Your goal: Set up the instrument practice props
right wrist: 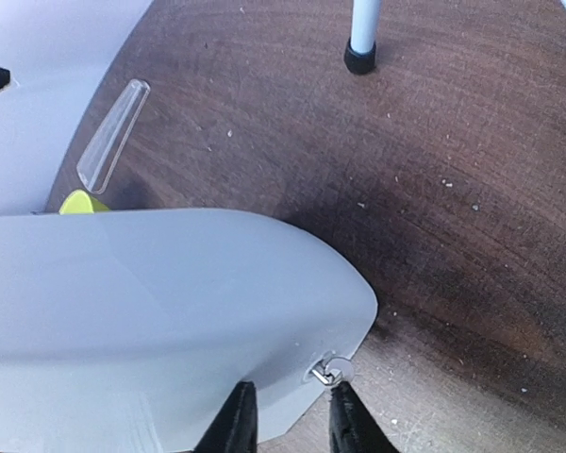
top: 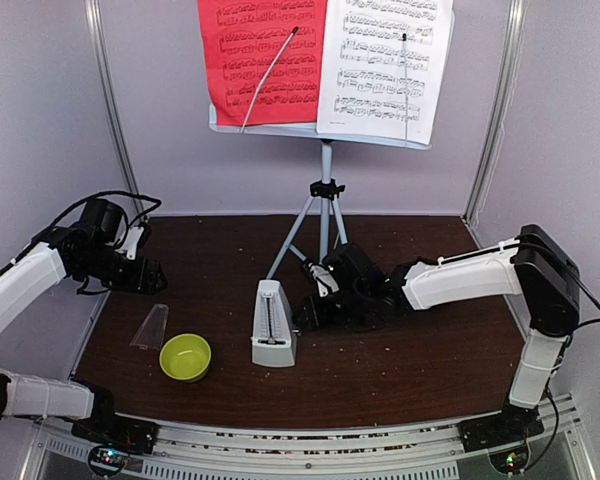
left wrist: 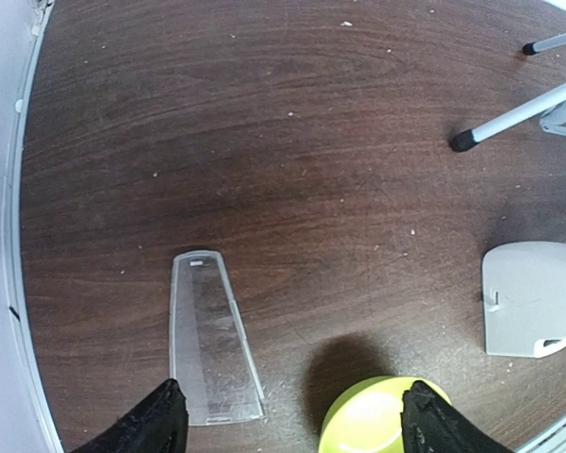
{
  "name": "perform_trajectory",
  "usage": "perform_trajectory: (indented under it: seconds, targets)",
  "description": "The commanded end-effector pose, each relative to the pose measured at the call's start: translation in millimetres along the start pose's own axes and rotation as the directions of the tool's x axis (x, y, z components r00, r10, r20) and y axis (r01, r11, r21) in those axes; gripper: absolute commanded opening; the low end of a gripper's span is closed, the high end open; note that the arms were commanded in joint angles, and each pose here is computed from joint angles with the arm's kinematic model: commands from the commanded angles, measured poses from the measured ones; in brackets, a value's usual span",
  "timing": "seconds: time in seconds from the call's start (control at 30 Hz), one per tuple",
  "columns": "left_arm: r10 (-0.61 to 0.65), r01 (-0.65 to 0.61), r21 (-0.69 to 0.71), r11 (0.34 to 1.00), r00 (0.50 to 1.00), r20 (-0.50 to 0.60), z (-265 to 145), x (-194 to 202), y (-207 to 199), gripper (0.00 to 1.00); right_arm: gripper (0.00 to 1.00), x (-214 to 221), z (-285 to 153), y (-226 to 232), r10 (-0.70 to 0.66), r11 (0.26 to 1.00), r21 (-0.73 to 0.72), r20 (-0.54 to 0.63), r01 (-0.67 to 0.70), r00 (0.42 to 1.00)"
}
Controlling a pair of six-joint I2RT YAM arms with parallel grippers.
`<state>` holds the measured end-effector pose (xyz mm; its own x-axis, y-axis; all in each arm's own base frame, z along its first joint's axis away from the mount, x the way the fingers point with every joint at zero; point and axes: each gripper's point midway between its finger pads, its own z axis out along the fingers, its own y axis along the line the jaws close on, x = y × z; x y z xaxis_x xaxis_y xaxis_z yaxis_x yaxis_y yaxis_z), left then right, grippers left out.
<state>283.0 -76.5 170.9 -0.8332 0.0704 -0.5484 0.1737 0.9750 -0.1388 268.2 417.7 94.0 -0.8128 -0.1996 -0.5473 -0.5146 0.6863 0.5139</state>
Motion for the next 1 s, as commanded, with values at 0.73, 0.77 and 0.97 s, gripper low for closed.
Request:
perform_trajectory:
  seconds: [0.73,0.77,0.97]
  targets:
    - [0.210,-0.127,0.410,0.903,0.964,-0.164,80.5,52.6,-169.9,0.36,0.87,-3.2,-88.2,74.4,-0.098,0.989,-0.091,0.191,0.117,0.977]
    - [0.211,-0.121,0.424,0.898,0.962,-0.172,82.2,56.1,-175.2,0.35,0.88,-3.0,-87.9,75.1,-0.100,0.989,-0.088,0.193,0.119,0.976]
    - [0.221,-0.085,0.499,0.862,0.950,-0.220,93.0,77.3,-213.7,0.31,0.89,-1.1,-88.1,76.2,-0.102,0.990,-0.073,0.202,0.119,0.974]
